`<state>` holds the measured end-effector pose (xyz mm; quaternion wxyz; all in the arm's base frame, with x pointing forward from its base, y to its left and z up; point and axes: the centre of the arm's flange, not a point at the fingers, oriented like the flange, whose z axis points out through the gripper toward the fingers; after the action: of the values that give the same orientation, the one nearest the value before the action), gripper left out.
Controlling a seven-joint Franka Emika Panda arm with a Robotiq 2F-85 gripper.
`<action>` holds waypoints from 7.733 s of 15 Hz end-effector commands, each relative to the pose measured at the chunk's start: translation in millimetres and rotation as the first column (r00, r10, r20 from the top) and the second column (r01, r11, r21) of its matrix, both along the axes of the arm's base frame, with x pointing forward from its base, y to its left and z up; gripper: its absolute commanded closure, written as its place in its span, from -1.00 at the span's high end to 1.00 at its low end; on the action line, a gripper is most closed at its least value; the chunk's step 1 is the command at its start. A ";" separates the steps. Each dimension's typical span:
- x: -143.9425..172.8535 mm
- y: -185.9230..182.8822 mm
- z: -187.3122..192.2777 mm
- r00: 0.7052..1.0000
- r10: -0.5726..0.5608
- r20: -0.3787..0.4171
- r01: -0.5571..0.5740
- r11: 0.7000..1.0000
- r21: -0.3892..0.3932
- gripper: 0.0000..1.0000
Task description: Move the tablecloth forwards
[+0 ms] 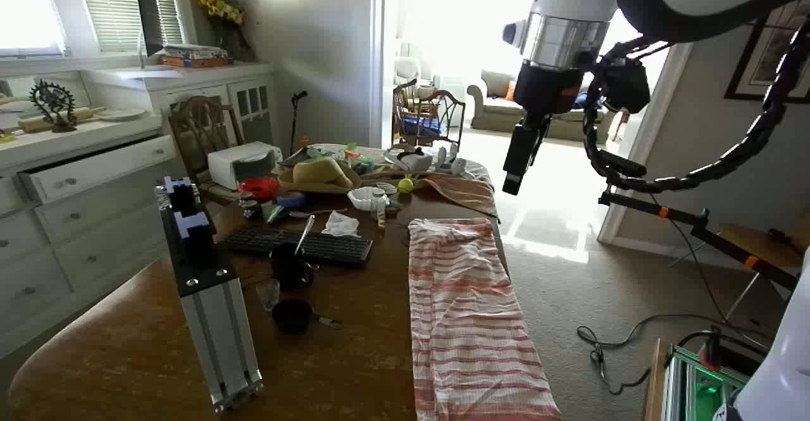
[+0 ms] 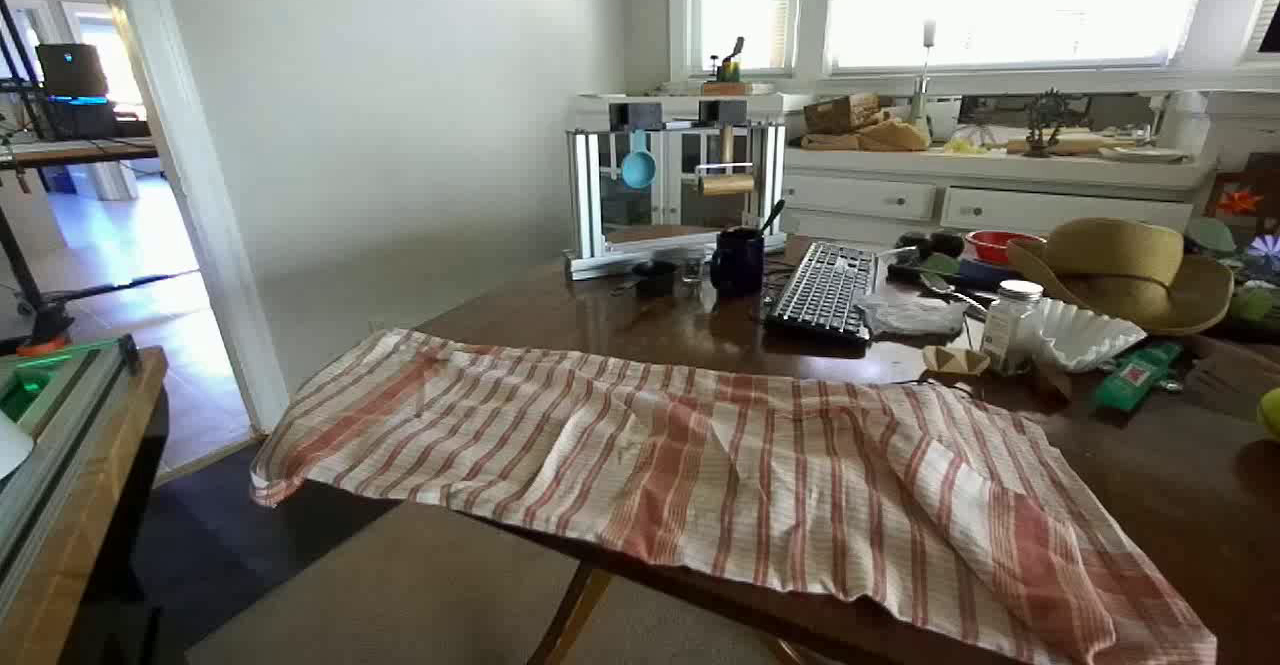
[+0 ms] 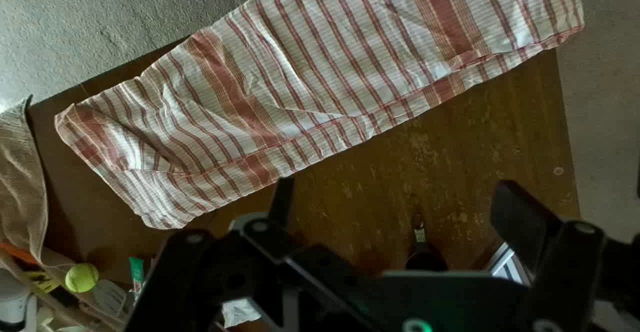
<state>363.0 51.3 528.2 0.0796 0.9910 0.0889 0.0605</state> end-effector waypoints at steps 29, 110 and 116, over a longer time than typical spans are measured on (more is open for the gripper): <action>219.1 -24.1 -264.7 0.766 -0.643 0.018 0.642 0.764 -0.058 1.00; 372.7 -19.8 -360.5 0.473 -0.881 0.023 0.881 0.473 -0.025 -1.00; 401.1 -11.4 -364.7 0.459 -0.887 0.049 0.887 0.461 0.030 -1.00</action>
<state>734.3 33.8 174.6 0.1102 0.8973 -0.4261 0.0339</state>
